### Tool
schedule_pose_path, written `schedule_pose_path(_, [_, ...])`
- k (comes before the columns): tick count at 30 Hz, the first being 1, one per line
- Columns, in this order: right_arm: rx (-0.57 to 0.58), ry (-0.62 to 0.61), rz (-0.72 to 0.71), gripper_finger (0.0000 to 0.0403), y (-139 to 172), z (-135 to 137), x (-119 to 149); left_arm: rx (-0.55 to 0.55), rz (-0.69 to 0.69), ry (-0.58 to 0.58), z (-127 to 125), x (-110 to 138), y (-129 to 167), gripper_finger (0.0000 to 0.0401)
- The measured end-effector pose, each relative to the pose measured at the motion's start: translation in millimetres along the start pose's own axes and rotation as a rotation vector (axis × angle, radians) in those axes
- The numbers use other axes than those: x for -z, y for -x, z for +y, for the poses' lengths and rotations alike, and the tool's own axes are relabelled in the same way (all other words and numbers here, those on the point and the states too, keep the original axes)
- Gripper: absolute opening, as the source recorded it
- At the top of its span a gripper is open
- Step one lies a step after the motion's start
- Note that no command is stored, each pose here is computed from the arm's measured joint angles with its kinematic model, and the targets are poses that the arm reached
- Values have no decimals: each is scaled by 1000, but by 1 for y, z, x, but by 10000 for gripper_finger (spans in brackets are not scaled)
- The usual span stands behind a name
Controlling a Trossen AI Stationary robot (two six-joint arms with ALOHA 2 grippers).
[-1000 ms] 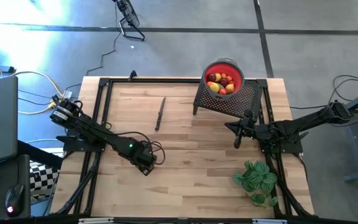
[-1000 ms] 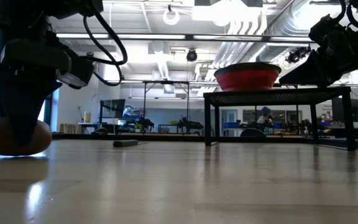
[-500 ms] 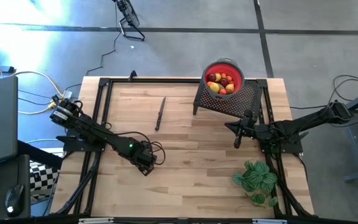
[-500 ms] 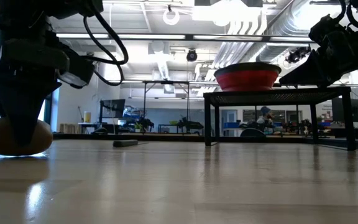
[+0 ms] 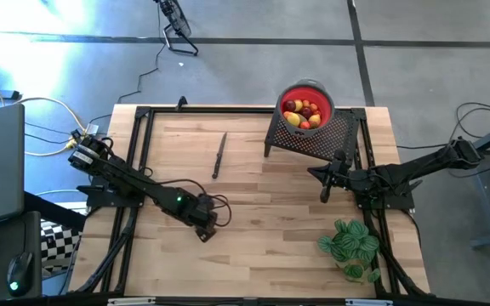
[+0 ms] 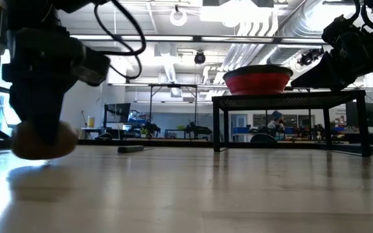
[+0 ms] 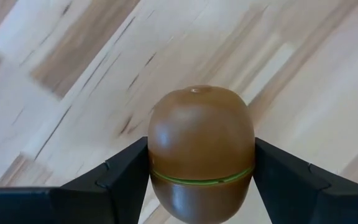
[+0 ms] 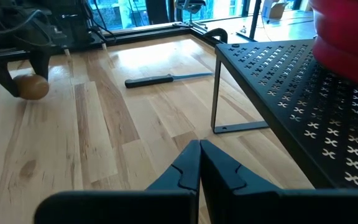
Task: Pick & Place Fruit
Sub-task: Put the brown kiwi into the red strainer bowl on the shelf
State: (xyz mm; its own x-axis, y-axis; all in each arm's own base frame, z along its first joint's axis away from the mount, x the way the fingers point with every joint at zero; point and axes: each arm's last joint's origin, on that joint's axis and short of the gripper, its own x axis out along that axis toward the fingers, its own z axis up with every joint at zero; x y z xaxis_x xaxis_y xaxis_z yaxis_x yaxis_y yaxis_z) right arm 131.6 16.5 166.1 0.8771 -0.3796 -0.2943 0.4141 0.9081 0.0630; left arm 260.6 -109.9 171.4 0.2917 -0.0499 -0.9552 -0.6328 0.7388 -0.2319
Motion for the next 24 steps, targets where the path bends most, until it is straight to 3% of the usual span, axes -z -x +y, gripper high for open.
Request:
schedule_pose_path(11, [-2,0,0,2,0,0,0,115,-229,-88,-16,-13,2,246])
schedule_pose_path(24, [-1,7,1,2,0,0,0,241,-517,-141,-32,-79,36,246])
